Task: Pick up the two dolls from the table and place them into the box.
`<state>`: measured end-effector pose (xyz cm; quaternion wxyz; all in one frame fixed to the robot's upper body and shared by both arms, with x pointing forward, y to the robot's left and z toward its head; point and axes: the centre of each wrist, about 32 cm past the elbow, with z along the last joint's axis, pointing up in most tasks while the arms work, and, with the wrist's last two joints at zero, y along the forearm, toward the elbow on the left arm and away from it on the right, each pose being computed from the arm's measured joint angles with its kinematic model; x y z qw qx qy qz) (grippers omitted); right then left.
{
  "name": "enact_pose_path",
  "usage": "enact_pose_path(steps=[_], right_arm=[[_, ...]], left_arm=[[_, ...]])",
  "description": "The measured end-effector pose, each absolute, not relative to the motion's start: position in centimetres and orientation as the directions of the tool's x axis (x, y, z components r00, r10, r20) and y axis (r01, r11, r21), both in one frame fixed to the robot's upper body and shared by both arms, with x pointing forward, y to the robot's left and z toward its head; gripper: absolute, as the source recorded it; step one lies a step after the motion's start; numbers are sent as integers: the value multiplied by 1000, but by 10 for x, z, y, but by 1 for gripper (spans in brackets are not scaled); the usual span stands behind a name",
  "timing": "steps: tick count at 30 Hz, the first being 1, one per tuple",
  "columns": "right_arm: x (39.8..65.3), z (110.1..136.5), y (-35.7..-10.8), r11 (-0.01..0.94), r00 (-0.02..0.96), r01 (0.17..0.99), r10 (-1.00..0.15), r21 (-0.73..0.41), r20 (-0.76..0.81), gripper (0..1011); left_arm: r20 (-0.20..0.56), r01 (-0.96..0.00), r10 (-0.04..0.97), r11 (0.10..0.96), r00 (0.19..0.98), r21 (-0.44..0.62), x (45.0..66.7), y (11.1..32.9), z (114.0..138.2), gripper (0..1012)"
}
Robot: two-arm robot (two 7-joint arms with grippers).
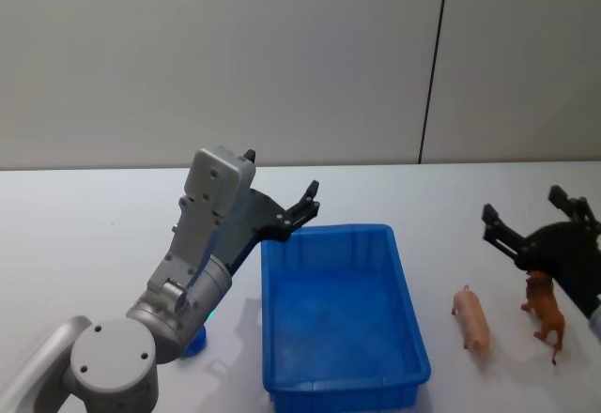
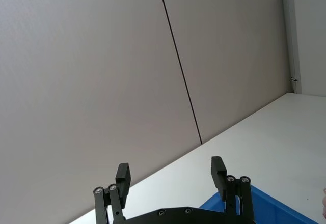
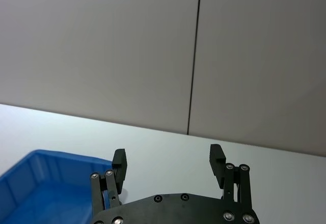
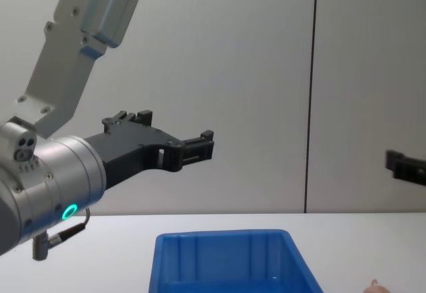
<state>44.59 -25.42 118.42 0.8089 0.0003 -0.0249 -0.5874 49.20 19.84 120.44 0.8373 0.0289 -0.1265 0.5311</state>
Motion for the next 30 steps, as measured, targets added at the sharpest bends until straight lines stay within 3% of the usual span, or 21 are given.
enact_pose_path(steps=[15,30], right_arm=[[443,1170,-294,262,273,956,-959,-129,79,1001],[447,1152,-313,246,289,918,-952,-310,101,1001]], left_arm=[[242,-897,882,434,404,-86,492,198,1204,1001],[242,-897,882,434,404,-86,492,198,1204,1001]])
